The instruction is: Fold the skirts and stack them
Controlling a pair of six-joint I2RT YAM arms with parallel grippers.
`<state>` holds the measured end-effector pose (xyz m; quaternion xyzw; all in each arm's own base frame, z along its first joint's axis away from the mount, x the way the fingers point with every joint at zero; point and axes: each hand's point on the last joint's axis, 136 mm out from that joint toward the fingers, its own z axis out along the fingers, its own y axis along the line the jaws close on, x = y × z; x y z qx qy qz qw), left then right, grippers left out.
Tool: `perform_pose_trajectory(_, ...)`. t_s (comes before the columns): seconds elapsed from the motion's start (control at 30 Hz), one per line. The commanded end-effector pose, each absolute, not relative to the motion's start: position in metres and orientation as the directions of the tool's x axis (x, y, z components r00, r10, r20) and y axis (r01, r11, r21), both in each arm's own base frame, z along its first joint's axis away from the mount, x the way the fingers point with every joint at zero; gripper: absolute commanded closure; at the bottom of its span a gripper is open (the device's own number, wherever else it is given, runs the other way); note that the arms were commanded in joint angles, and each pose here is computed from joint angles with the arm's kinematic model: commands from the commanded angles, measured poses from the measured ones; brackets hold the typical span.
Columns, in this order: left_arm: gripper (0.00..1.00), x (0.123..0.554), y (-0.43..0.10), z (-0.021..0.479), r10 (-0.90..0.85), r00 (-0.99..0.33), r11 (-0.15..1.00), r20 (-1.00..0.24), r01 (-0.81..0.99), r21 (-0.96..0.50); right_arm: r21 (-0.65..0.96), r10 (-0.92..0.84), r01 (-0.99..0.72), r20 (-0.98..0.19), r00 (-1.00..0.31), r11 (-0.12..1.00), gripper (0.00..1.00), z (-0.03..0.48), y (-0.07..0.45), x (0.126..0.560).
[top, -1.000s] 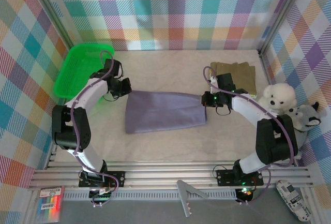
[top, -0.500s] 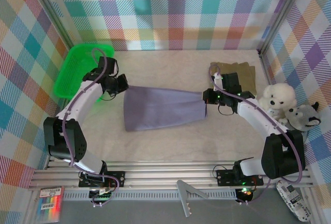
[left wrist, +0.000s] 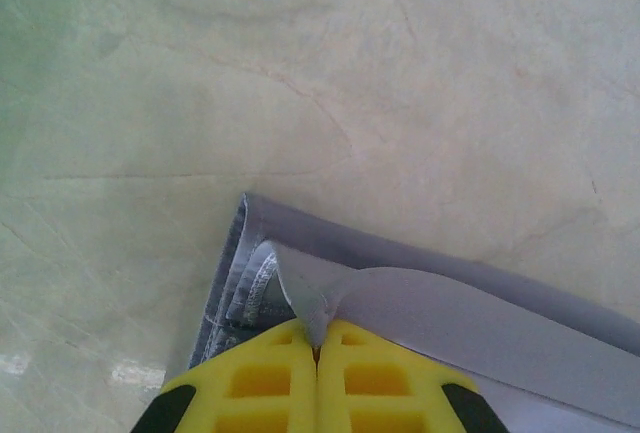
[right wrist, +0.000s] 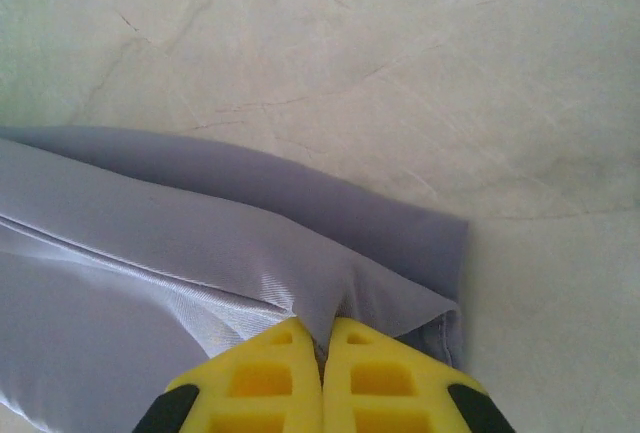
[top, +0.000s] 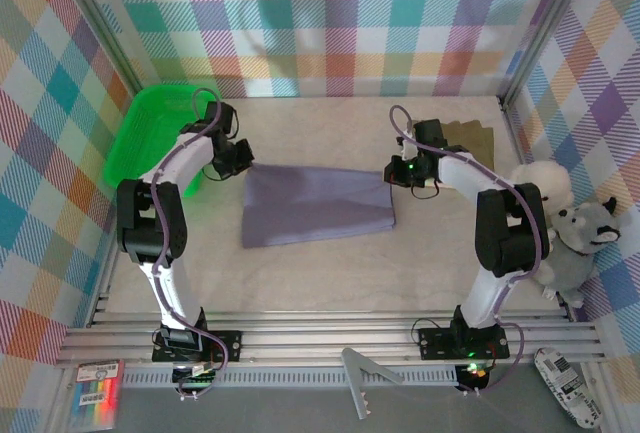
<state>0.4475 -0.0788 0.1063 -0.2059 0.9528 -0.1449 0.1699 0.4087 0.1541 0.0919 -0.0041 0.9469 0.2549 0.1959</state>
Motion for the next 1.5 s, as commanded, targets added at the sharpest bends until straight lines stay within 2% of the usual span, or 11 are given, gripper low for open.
perform_pose_trajectory(0.0,1.0,0.447,-0.074,0.133,-0.454,-0.838,0.864,-0.303,-0.331,-0.38,0.477,0.109,-0.097,-0.387,-0.915,0.874,1.0,0.107,0.147,0.402)
perform_pose_trajectory(0.13,0.98,0.444,-0.076,0.131,-0.448,-0.843,0.864,-0.297,-0.323,-0.387,0.475,0.117,-0.08,-0.37,-0.922,0.876,0.98,0.103,0.145,0.394)
perform_pose_trajectory(0.17,0.9,0.444,-0.077,0.128,-0.447,-0.847,0.863,-0.286,-0.324,-0.388,0.472,0.12,-0.068,-0.357,-0.927,0.879,0.94,0.098,0.144,0.394)
perform_pose_trajectory(0.3,0.27,0.44,-0.074,0.119,-0.462,-0.856,0.864,-0.23,-0.376,-0.336,0.455,0.172,0.02,-0.295,-0.94,0.89,0.6,0.086,0.138,0.392)
perform_pose_trajectory(0.4,0.0,0.424,-0.064,0.136,-0.488,-0.826,0.867,-0.282,-0.419,-0.272,0.462,0.204,0.052,-0.285,-0.937,0.885,0.3,0.097,0.139,0.38)
perform_pose_trajectory(0.47,0.0,0.407,-0.064,0.149,-0.498,-0.81,0.864,-0.31,-0.434,-0.254,0.469,0.202,0.043,-0.295,-0.934,0.882,0.01,0.108,0.148,0.367)
perform_pose_trajectory(0.57,0.0,0.383,-0.099,0.156,-0.499,-0.821,0.851,-0.279,-0.404,-0.335,0.546,0.216,0.023,-0.291,-0.932,0.837,0.01,0.121,0.176,0.347)
perform_pose_trajectory(0.77,0.0,0.36,-0.221,0.121,-0.495,-0.866,0.625,0.065,-0.407,-0.667,0.746,0.283,0.078,-0.152,-0.947,0.662,0.01,0.118,0.244,0.326)
perform_pose_trajectory(0.9,0.0,0.362,-0.213,0.076,-0.546,-0.835,0.662,0.07,-0.48,-0.575,0.762,0.322,0.165,-0.061,-0.945,0.627,0.01,0.089,0.259,0.323)
perform_pose_trajectory(1.17,0.0,0.332,-0.162,-0.015,-0.637,-0.764,0.7,0.101,-0.628,-0.34,0.602,0.391,0.295,-0.032,-0.92,0.742,0.01,0.037,0.204,0.312)
perform_pose_trajectory(1.47,0.0,0.391,-0.196,0.093,-0.553,-0.833,0.697,-0.029,-0.443,-0.564,0.767,0.38,0.089,-0.21,-0.901,0.635,0.01,0.12,0.251,0.366)
